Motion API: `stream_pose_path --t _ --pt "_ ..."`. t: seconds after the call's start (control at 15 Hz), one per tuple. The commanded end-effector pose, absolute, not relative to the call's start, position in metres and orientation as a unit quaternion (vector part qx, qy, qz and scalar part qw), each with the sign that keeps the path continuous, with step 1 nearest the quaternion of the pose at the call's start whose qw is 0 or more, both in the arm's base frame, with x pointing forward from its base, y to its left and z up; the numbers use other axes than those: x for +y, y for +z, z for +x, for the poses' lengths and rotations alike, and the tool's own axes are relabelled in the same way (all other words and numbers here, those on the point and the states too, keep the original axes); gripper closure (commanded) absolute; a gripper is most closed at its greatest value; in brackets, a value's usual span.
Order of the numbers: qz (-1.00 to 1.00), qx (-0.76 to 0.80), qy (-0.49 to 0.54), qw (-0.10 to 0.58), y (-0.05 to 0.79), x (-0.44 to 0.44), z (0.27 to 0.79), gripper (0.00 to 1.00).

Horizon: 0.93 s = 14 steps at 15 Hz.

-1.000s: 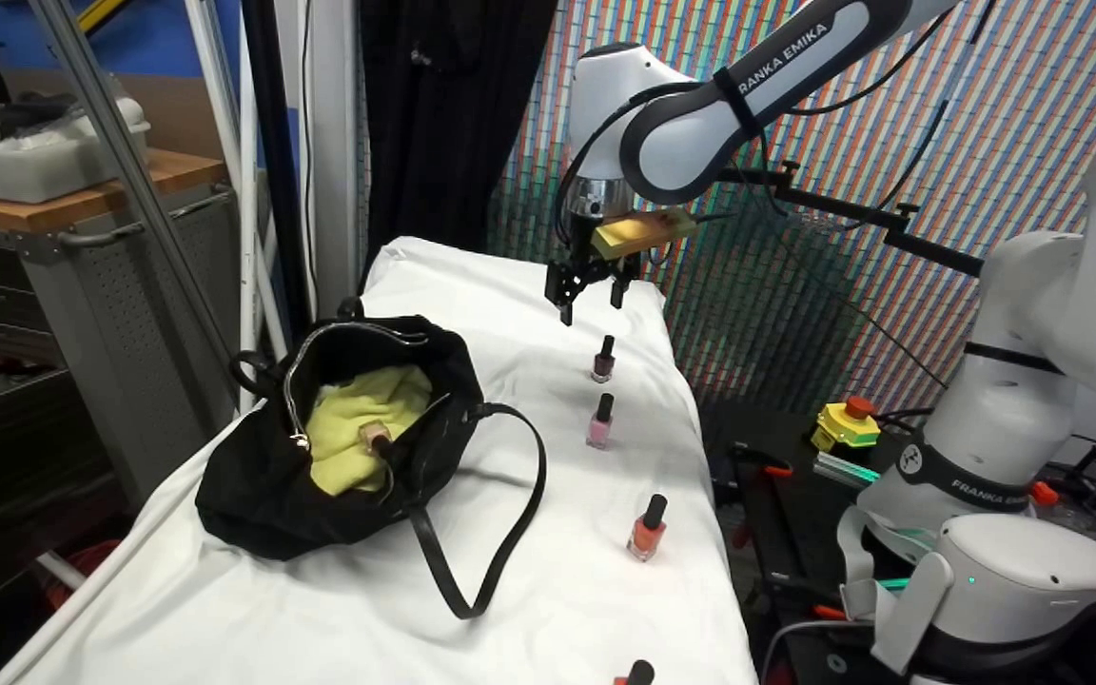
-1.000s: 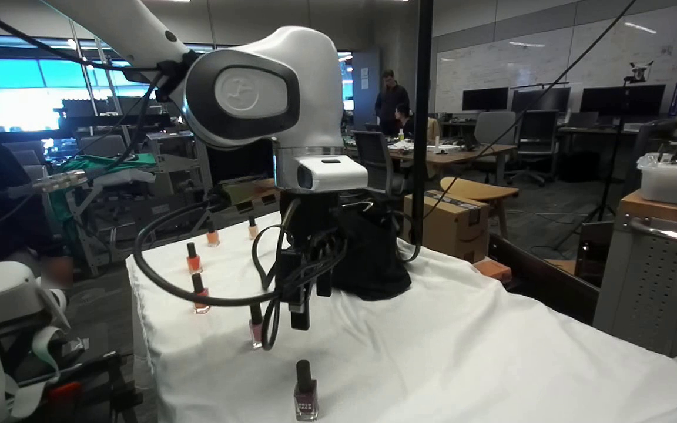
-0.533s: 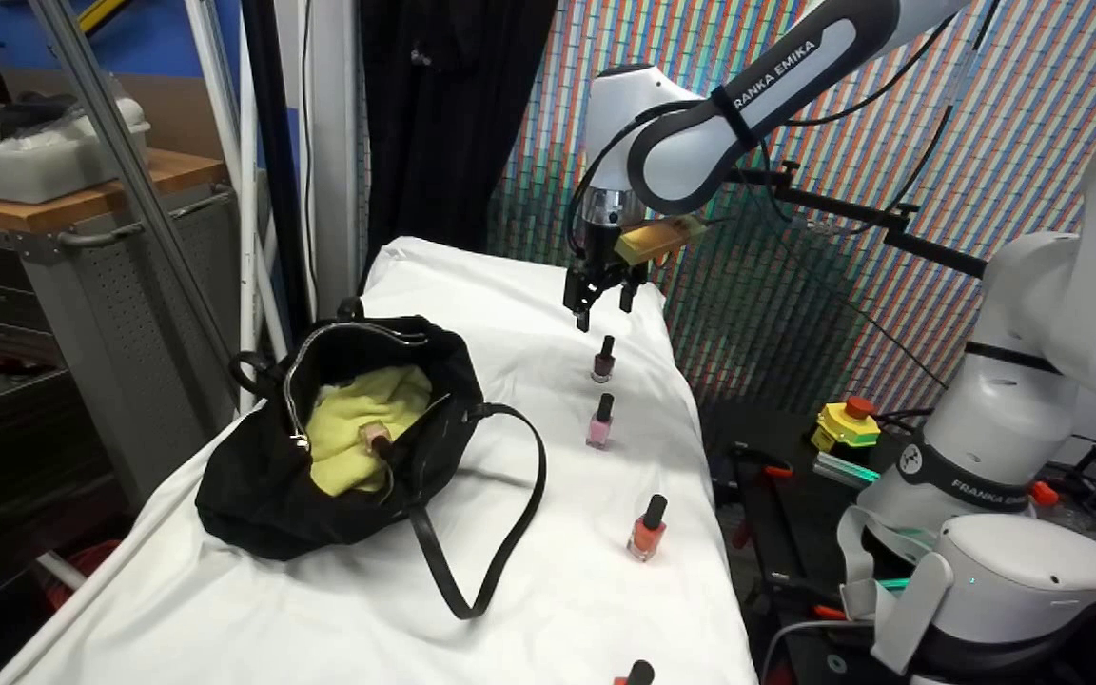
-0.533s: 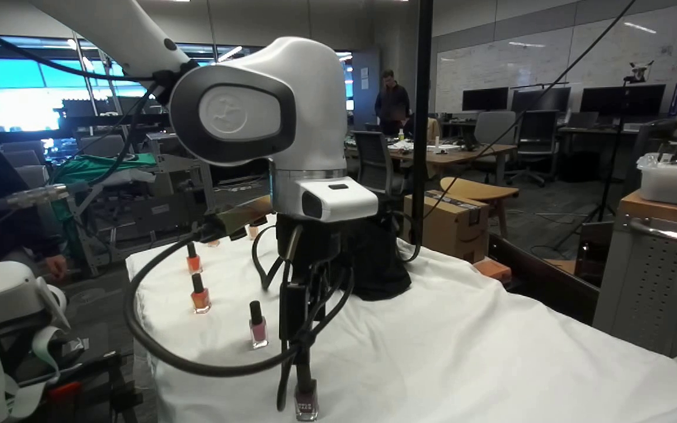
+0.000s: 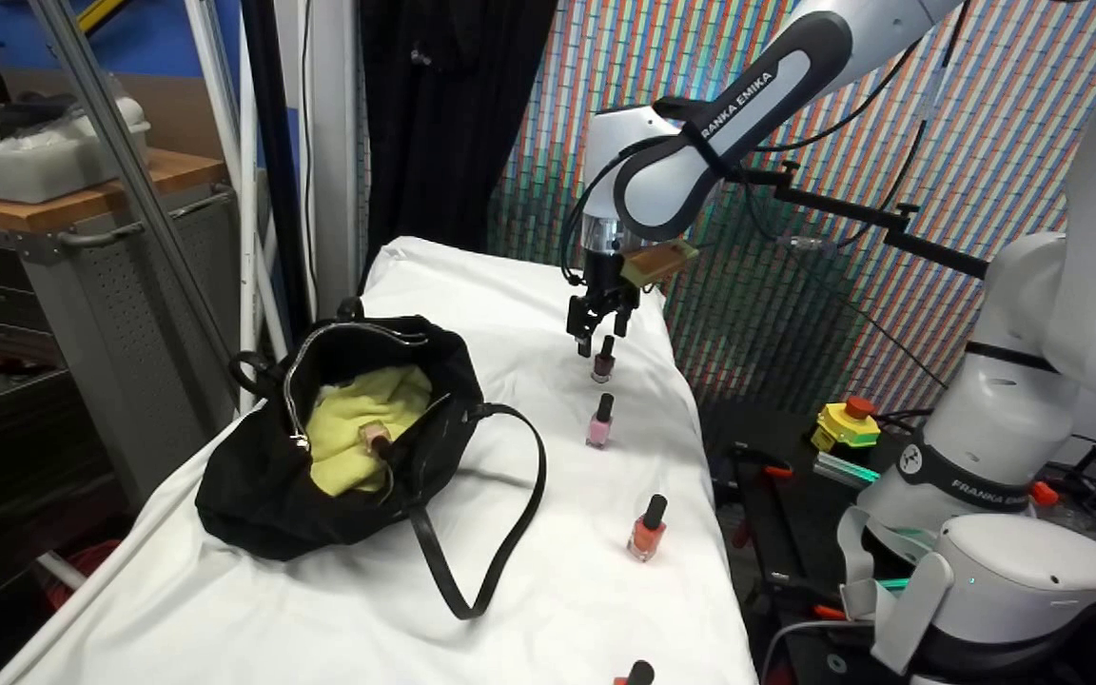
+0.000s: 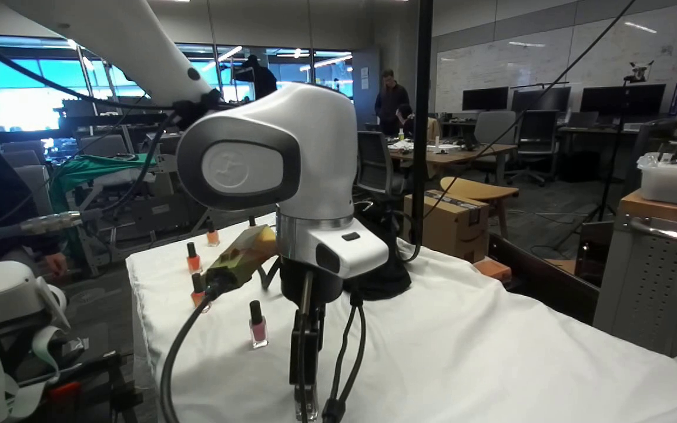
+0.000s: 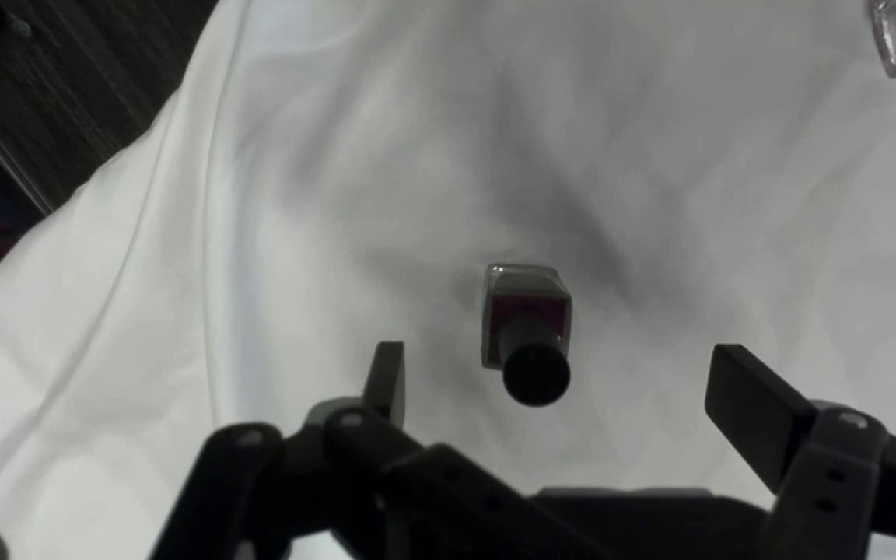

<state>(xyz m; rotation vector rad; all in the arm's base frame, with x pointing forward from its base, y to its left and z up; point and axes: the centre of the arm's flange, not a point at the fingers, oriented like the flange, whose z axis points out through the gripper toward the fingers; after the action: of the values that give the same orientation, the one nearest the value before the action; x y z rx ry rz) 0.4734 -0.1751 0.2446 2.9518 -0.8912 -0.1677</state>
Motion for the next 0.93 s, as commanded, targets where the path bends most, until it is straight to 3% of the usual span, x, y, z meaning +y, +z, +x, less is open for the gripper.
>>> stream_pose_path --t 0.0,0.87 --pt "0.962 -0.268 -0.056 0.007 0.223 -0.184 0.477 0.00" --pt "0.966 -0.253 -0.047 -0.015 0.195 -0.194 0.472 0.00"
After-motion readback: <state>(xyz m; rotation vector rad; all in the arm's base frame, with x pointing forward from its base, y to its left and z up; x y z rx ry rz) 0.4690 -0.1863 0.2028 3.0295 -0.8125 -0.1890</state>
